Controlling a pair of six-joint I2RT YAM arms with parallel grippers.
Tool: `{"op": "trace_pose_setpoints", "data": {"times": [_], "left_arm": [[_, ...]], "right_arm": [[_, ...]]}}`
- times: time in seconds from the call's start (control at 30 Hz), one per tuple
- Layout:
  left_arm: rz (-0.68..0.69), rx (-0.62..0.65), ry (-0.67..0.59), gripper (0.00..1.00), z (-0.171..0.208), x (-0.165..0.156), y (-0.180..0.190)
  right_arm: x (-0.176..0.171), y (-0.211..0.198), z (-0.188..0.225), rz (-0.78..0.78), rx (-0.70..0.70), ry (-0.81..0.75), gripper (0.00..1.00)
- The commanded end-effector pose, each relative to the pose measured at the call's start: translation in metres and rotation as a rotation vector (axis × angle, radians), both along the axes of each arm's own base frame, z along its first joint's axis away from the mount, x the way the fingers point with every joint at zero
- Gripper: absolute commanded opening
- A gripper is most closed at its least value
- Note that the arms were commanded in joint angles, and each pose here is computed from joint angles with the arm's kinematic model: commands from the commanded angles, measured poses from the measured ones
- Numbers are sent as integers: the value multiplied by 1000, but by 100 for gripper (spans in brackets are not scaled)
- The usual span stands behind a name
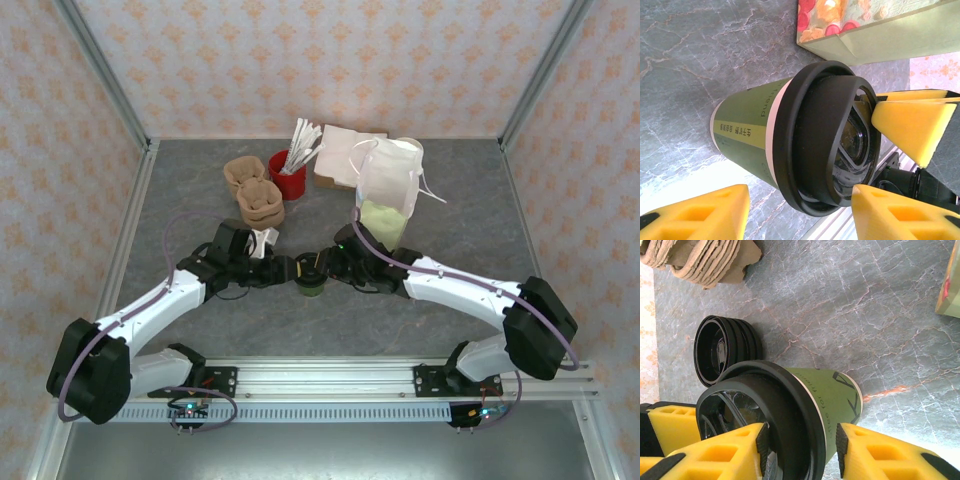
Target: Pack the takeout coffee
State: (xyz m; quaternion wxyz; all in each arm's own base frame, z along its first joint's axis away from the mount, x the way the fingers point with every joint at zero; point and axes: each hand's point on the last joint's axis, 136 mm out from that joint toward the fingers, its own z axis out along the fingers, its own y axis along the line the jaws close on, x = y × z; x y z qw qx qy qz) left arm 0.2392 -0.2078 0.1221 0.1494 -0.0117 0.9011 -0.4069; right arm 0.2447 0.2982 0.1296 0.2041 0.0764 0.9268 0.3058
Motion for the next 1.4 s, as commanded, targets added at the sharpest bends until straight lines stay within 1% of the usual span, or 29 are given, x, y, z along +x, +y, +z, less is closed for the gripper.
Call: {"op": "trace_pose_setpoints", "data": {"times": [0.0,0.17,0.43,0.87,0.93,1.17,1.37], "left_arm": [[-10,50,16,55,-20,-5,4],[-8,74,48,53,-35,-9,7],[-9,89,47,52,-39,-14,11],[-1,88,81,49,-58,-23,14],[-1,78,74,49,-54,-22,13],[3,55,11,51,-20,-14,10],[2,38,-20,54,-2,-10,8]], "right_arm": [[-6,-2,-12,7,-37,34,41],[-8,-6,-17,1,-49,41,41],[-11,-11,-27,-8,-68,51,41],[-14,-15,-37,-16,-85,63,41],[-15,-15,-36,-13,-82,62,41],[-11,-6,-20,2,-51,42,41],[-7,-2,-10,11,-46,26,41]]}}
